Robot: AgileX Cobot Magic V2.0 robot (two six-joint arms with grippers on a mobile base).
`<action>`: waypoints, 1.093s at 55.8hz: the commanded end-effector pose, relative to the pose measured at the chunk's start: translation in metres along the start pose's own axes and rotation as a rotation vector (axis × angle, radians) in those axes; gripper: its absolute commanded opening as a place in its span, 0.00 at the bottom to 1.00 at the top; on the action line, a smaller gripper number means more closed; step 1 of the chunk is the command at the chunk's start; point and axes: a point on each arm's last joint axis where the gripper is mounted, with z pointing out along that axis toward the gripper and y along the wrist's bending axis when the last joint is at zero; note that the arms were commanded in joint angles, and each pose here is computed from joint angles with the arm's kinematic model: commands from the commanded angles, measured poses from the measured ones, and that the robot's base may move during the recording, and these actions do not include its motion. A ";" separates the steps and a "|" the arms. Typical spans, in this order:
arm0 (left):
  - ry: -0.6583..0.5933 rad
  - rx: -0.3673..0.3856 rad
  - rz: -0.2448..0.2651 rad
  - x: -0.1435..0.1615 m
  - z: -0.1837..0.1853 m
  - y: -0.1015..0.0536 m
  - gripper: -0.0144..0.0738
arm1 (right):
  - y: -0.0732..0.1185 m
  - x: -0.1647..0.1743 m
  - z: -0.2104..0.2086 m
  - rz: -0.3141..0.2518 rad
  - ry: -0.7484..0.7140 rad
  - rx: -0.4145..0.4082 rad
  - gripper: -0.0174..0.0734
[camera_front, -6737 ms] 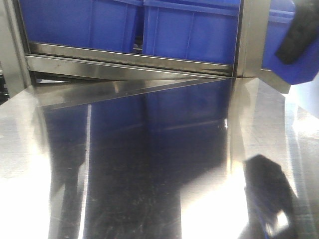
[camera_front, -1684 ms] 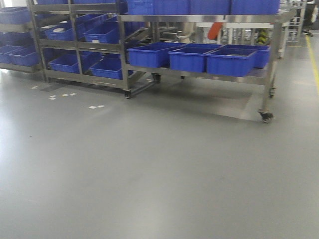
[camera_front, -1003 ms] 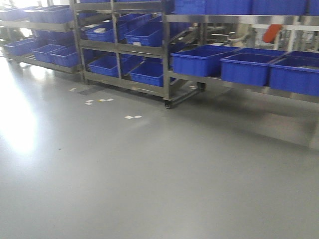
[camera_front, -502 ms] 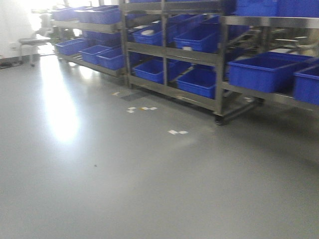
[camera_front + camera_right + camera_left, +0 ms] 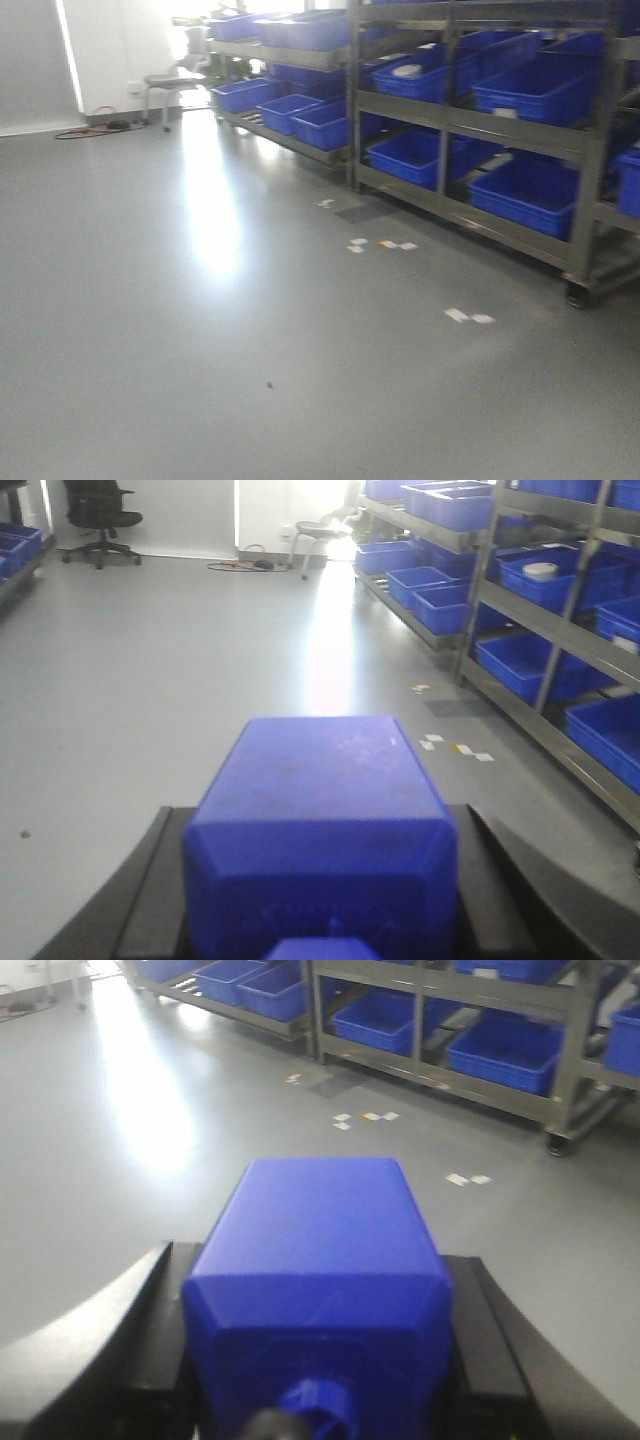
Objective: Pick and sort blue part to right shelf
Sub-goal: 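Drive the base up to the shelf rack of blue bins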
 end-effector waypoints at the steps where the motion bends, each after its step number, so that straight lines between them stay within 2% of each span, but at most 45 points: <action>1: -0.100 0.026 0.002 -0.016 -0.003 -0.002 0.52 | -0.002 -0.015 -0.001 0.009 -0.097 0.024 0.50; 61: -0.100 0.026 0.002 -0.016 -0.003 -0.002 0.52 | -0.002 -0.015 -0.001 0.009 -0.097 0.024 0.50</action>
